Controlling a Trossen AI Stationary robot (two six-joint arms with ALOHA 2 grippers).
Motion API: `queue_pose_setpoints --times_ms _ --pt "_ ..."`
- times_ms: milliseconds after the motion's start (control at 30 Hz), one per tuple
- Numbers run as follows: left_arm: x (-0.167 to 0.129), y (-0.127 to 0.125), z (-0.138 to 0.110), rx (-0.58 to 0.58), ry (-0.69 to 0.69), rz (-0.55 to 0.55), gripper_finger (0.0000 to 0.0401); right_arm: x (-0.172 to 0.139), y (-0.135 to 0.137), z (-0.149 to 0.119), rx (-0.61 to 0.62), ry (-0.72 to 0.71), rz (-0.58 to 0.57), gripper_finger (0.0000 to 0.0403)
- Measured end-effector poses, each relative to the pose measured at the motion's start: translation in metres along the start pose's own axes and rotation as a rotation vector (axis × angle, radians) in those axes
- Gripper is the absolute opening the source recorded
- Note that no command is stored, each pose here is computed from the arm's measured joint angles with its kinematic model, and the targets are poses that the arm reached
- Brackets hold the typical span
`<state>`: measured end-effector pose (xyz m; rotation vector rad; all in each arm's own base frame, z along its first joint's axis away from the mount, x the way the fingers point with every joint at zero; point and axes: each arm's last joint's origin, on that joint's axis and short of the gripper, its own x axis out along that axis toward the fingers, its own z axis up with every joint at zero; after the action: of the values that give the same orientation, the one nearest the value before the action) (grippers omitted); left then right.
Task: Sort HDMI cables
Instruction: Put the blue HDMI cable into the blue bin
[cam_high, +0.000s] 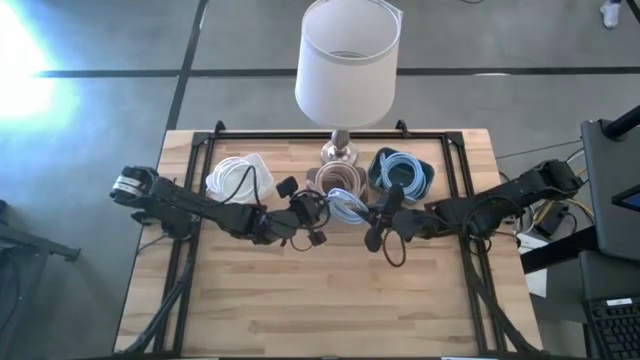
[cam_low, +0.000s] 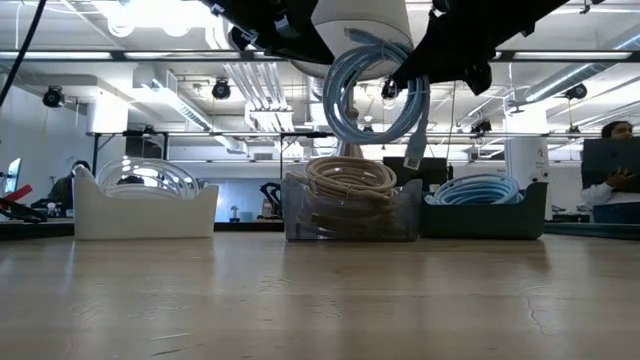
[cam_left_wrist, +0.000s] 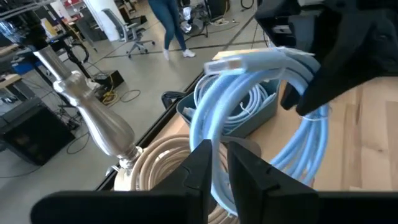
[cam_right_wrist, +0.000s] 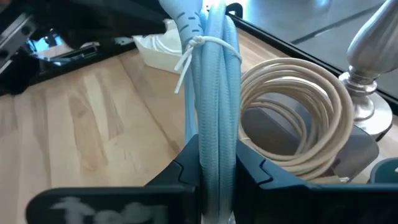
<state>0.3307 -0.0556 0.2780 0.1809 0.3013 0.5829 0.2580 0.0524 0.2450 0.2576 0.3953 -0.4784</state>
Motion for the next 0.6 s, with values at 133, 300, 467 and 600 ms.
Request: queue_pose_setpoints --times_ms 133,300,467,600 --pt "0.000 0.000 -0.001 0.003 0.004 -0.010 0.0068 0.000 0.000 0.001 0.012 -0.009 0.002 0.0044" --pt "0.000 0.000 -0.001 0.009 0.011 -0.011 0.0073 -0.007 -0.003 0.006 0.012 -0.028 -0.010 0.0041" --pt "0.000 0.000 -0.003 0.013 0.024 -0.010 0.0069 -0.030 -0.024 0.011 0.003 -0.035 -0.152 0.0039" --pt "0.000 0.000 -0.004 0.018 0.033 -0.010 0.0069 -0.053 -0.048 0.009 0.039 -0.021 -0.305 0.0039"
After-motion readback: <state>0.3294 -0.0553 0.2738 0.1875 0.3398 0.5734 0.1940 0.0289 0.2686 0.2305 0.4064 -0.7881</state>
